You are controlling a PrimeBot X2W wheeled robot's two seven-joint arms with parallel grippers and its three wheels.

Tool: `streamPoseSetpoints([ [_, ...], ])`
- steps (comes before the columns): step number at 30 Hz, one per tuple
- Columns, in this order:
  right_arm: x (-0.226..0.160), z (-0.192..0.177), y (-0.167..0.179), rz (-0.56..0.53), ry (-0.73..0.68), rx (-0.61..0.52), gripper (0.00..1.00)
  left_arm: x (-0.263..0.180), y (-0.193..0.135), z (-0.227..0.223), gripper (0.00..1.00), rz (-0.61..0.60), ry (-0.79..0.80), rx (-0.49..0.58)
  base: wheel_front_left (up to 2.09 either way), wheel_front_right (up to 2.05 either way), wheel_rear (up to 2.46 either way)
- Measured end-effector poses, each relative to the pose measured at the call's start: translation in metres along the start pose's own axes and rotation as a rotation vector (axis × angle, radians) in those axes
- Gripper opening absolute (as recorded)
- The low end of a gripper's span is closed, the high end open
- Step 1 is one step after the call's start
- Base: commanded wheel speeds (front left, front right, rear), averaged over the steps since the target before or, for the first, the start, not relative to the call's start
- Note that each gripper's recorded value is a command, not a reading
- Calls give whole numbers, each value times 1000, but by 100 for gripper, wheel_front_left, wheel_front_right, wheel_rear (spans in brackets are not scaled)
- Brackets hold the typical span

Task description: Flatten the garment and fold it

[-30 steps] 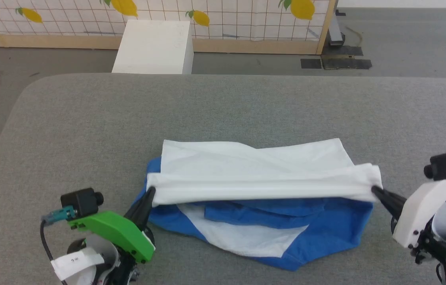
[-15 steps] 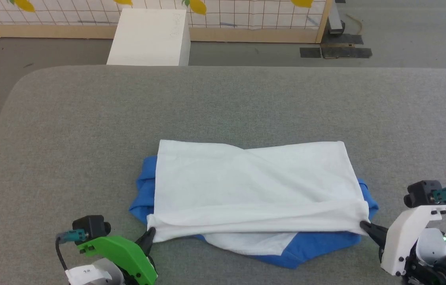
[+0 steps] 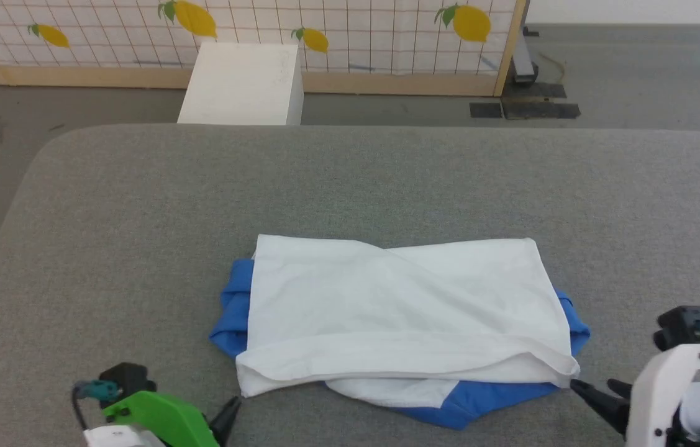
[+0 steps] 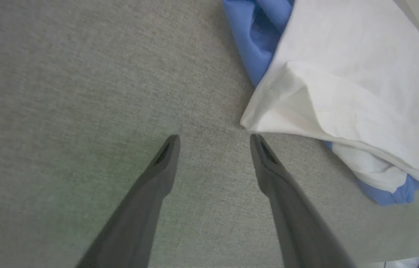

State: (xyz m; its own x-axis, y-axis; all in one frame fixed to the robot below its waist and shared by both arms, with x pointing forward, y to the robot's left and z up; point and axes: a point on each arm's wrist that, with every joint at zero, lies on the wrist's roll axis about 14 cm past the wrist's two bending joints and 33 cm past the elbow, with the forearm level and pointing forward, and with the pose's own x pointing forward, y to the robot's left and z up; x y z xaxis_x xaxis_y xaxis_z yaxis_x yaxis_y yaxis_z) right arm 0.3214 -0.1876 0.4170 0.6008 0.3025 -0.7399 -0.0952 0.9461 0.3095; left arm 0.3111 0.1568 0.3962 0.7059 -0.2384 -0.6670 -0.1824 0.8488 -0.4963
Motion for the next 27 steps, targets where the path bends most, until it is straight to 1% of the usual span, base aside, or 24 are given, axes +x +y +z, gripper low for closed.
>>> streamPoseSetpoints([
  [2, -9, 7, -4, -9, -25, 4, 100, -7, 5, 9, 100, 11, -37, -6, 0, 0, 0],
  [5, -25, 27, -11, -20, -111, 34, 100, -21, 4, 43, 100, 4, -195, -3, 0, 0, 0],
  [8, -39, 51, -18, -41, -205, 42, 100, -43, -1, 92, 100, -22, -446, 89, 0, 0, 0],
  [10, -42, 63, -20, -40, -240, 53, 100, -54, -4, 112, 100, -30, -569, 137, 0, 0, 0],
  [13, -40, 76, -21, -40, -246, 36, 100, -69, -11, 137, 100, -41, -747, 210, 0, 0, 0],
  [15, -35, 80, -25, -48, -219, 16, 100, -76, -18, 152, 100, -53, -854, 260, 0, 0, 0],
  [18, -23, 84, -28, -49, -164, -20, 100, -82, -29, 166, 100, -67, -960, 346, 0, 0, 0],
  [22, -1, 79, -21, -9, -79, -49, 100, -85, -44, 184, 100, -62, -1049, 450, 0, 0, 0],
  [25, 18, 71, -20, 13, -7, -57, 100, -95, -59, 200, 100, -62, -1143, 505, 0, 0, 0],
  [27, 30, 64, -20, 18, 34, -61, 100, -93, -66, 201, 100, -77, -1156, 523, 0, 0, 0],
])
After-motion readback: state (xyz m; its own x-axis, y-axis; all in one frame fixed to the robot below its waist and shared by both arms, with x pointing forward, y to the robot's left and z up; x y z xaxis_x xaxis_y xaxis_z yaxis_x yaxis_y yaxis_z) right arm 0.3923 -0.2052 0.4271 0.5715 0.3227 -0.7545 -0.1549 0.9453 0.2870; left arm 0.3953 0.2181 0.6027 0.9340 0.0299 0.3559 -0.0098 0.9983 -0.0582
